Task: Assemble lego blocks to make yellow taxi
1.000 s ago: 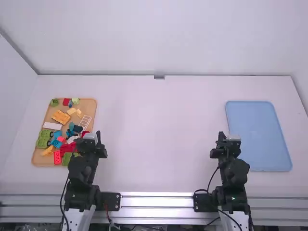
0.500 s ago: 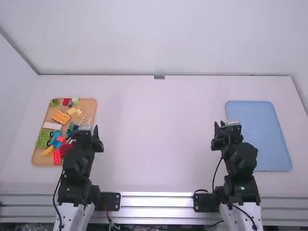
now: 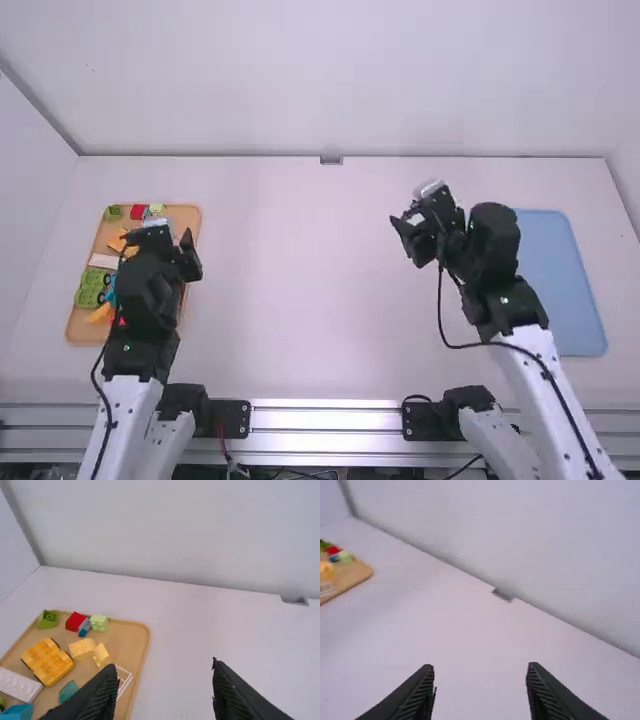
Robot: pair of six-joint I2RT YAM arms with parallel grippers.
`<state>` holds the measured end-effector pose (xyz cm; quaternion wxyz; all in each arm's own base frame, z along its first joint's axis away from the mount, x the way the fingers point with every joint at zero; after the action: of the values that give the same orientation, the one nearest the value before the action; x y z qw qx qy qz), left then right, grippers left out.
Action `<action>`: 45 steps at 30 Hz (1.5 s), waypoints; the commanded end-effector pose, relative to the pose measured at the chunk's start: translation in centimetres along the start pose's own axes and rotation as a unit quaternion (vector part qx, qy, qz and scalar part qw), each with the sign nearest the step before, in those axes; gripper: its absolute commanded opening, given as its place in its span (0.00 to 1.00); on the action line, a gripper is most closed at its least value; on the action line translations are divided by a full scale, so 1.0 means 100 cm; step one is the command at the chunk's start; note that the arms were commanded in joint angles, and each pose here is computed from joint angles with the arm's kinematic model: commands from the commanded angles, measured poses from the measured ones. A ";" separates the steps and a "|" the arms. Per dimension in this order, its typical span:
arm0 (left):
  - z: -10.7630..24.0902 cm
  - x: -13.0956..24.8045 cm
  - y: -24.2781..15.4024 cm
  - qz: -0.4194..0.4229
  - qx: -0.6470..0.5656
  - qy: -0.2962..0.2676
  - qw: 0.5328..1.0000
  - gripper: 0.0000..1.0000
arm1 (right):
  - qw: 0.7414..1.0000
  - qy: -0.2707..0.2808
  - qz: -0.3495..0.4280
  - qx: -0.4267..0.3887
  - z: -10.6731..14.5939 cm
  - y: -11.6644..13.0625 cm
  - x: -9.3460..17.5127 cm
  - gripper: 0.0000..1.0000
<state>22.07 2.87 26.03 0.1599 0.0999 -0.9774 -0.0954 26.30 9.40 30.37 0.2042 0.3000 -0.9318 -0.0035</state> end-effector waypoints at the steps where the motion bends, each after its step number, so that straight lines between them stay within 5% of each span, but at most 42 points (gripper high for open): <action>1: -0.016 -0.006 0.013 -0.037 0.036 0.005 0.999 0.57 | 0.998 0.006 -0.050 0.045 -0.022 0.011 -0.016 0.57; 13: -0.048 -0.040 0.049 -0.089 0.093 0.102 0.986 0.78 | 0.962 0.054 -0.227 0.142 -0.053 0.058 -0.109 0.78; 23: -0.054 -0.070 0.106 -0.080 0.178 0.179 0.964 0.92 | 0.918 0.065 -0.359 0.159 -0.039 0.105 -0.178 0.92; 29: -0.061 -0.074 0.119 -0.093 0.192 0.212 0.954 0.97 | 0.902 0.061 -0.389 0.175 -0.036 0.123 -0.187 0.96; 35: -0.080 -0.064 0.127 -0.095 0.190 0.229 0.950 0.99 | 0.936 0.061 -0.300 0.172 -0.038 0.132 -0.183 0.98; 45: -0.091 -0.072 0.145 -0.094 0.157 0.274 0.944 0.99 | 0.955 0.061 -0.234 0.172 -0.037 0.134 -0.155 0.98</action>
<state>28.48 15.65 35.46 0.3823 0.2331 -0.8900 0.0859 31.37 30.37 29.03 0.1977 0.5698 -0.7873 0.1283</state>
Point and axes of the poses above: each hand's point on the last joint's axis, 136 mm out from that joint toward the fingers, its own x axis back along the fingers, its own y axis along the line the jaws close on, z = x × y, the point moved 8 cm from there along x, back along the fingers, and after that the axes turned 15 degrees about -x, right-handed, at the moved point
